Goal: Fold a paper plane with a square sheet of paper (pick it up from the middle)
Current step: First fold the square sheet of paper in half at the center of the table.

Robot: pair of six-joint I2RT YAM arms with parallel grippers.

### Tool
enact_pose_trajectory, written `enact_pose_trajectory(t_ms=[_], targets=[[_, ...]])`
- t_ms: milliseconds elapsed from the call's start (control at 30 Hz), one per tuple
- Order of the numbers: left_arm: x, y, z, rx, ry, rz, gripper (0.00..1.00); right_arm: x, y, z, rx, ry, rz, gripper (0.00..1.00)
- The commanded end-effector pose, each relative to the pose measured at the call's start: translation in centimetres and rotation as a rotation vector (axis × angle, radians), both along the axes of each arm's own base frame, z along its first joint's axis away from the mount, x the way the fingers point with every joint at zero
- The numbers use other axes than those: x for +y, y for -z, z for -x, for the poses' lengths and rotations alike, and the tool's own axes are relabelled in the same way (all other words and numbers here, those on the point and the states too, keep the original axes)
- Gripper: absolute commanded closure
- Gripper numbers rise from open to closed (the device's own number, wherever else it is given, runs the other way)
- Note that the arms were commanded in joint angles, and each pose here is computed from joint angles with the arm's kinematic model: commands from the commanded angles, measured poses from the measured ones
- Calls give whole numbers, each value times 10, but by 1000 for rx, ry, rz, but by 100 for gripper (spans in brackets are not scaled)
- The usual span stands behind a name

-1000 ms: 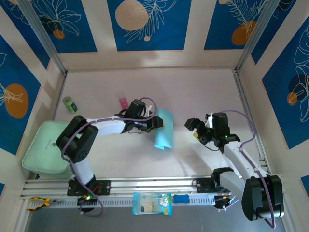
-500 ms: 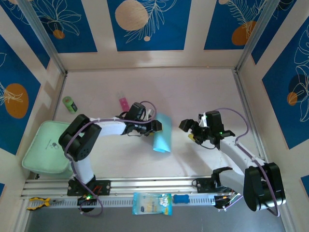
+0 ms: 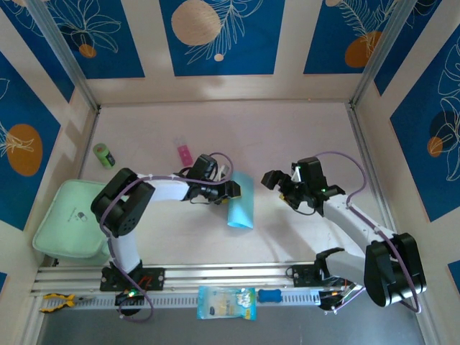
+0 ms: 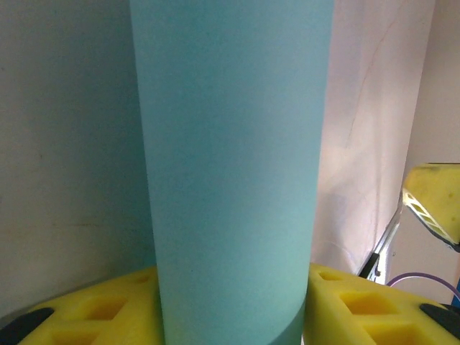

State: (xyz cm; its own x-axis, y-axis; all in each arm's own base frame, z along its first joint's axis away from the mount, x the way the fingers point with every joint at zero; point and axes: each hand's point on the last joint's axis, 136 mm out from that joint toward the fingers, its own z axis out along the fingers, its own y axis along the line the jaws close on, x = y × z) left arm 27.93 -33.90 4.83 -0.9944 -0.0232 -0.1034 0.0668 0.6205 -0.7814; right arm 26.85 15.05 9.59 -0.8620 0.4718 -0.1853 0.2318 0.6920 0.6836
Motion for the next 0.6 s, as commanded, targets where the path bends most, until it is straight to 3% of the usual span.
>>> enact_pose_trajectory(t_ms=[0,233,467,567], targets=[[0,1,-3,-6,4,9,53,-1,9,0,72,6,31,1],[-1,-1,-5,-16,10,7,52,7,18,1,125,-10,95,1],[-1,2,-5,-4,2,7,52,15,12,-2,78,-24,48,1],[0,5,-4,2,0,1,52,28,-4,-6,-2,-74,-39,1]])
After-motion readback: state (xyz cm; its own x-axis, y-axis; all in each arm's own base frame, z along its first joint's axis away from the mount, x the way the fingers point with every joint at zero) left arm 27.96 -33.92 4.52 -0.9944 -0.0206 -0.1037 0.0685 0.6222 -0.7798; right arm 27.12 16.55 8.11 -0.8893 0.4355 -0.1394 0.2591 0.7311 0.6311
